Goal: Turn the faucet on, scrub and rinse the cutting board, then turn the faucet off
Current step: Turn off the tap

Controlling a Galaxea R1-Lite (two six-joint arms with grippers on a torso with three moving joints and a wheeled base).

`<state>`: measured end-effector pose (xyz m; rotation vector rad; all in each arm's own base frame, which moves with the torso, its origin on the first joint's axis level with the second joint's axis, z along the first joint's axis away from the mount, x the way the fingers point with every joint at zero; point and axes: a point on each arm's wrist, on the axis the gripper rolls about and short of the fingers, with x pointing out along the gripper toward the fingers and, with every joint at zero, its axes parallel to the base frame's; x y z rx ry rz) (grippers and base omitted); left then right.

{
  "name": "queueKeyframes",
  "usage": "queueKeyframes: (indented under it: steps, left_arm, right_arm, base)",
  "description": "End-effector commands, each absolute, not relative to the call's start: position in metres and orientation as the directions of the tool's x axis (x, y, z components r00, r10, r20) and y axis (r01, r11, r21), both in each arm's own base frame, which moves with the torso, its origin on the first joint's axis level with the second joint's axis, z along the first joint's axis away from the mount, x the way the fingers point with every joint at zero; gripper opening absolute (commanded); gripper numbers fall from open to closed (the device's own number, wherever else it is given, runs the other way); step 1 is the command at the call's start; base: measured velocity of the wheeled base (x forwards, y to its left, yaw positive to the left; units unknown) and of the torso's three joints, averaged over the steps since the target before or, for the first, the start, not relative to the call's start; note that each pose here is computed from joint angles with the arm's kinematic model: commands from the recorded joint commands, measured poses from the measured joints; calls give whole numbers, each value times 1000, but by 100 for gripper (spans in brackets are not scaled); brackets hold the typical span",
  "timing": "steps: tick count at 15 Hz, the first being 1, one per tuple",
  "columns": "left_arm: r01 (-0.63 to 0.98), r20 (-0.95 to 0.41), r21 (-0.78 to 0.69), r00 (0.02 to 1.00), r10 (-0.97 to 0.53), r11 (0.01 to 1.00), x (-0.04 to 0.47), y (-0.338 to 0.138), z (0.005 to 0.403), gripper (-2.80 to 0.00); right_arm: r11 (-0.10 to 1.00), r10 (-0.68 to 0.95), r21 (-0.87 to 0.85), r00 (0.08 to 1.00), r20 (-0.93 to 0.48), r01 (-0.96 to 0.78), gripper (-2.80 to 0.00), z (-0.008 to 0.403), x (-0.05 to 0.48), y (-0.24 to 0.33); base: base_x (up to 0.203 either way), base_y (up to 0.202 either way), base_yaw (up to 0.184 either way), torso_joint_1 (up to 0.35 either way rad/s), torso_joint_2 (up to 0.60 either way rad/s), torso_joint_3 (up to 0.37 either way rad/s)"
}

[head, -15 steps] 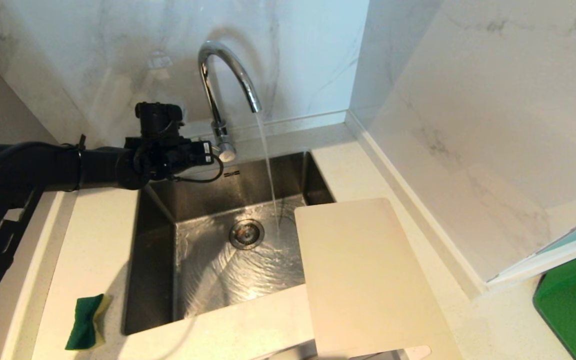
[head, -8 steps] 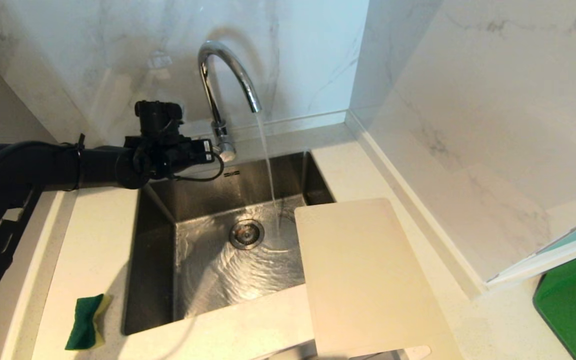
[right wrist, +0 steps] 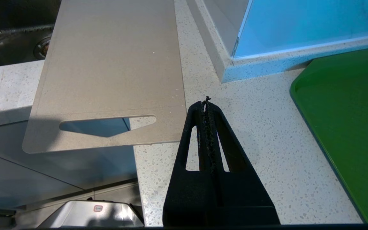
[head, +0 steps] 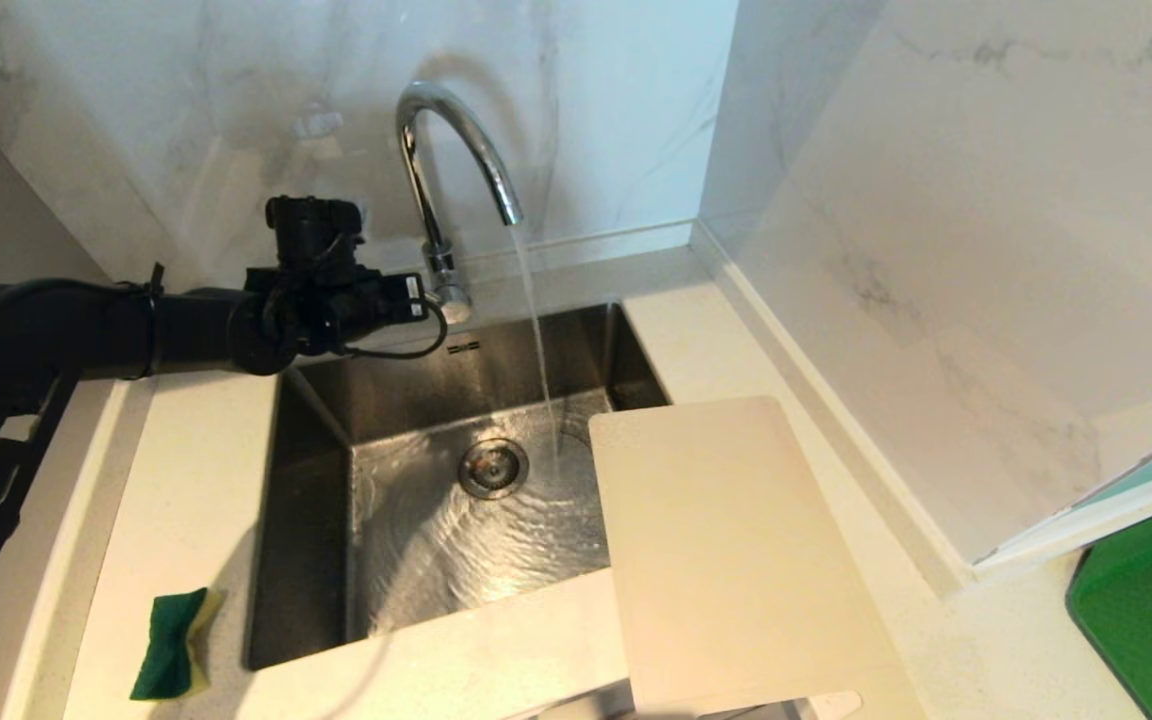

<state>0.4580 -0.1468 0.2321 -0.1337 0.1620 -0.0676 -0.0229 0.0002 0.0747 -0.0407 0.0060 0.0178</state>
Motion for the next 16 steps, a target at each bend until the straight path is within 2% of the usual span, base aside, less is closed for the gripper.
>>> queueKeyframes:
  steps: [1,16]
  left_arm:
    - [61,-148,-153,985,-84,986,455,-149,236,-280]
    - [63,-92,-159,993,-78,985,463,-151,233,-280]
  right_arm:
    - [999,18,-41,1000,-9,-19,-280,74,-23,0]
    - [999,18,-41,1000,-9,-19,-280,74,-23,0]
  base:
    - [0,0,0,0,0,0]
    - [0,0,0,0,0,0]
